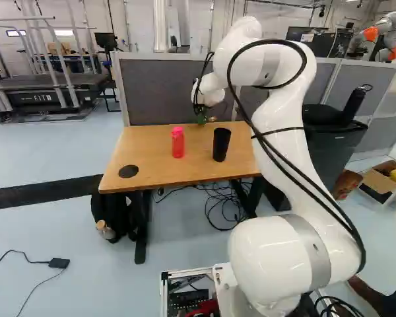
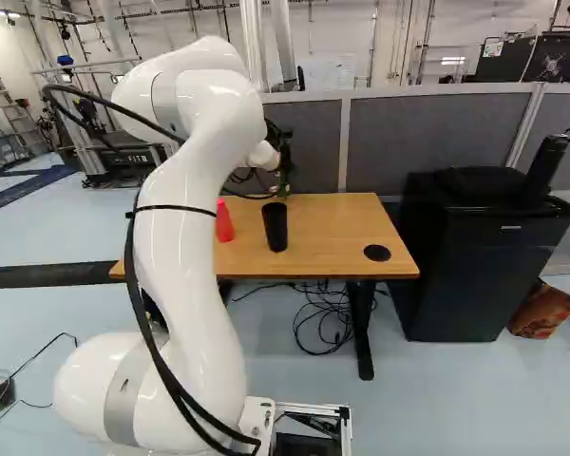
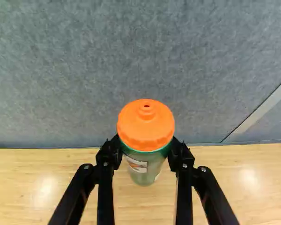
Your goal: Pick up the green bottle from the table
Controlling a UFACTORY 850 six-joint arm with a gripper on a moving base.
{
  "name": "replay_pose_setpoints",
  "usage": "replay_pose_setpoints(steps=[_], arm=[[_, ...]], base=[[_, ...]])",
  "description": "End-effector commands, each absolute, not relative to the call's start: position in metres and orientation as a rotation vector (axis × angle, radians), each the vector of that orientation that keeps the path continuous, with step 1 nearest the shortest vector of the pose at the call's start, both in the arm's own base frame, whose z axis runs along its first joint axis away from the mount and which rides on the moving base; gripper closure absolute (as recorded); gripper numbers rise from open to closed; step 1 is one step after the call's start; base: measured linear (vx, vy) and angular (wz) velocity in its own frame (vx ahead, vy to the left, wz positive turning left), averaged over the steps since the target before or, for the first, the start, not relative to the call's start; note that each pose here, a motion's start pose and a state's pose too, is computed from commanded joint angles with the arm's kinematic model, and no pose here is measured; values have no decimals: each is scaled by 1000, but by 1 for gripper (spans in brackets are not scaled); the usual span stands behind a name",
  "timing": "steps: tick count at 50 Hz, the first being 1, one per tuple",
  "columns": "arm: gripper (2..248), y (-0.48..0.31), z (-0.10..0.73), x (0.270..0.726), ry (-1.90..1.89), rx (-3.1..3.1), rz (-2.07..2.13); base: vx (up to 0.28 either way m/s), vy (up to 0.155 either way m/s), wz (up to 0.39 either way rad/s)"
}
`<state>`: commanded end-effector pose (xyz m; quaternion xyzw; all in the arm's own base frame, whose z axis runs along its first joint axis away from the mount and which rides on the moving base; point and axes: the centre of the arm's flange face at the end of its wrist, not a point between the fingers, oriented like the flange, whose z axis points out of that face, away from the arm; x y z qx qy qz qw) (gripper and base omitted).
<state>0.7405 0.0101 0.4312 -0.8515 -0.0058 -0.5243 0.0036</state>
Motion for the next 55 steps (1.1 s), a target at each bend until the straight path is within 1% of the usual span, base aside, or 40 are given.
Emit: replay_pose_setpoints(steps=[27, 55], arm=[[131, 33, 472, 688, -64, -2647, -1643], [131, 40, 514, 630, -83, -2602, -1696]], base=[[0, 0, 0], [0, 0, 0]])
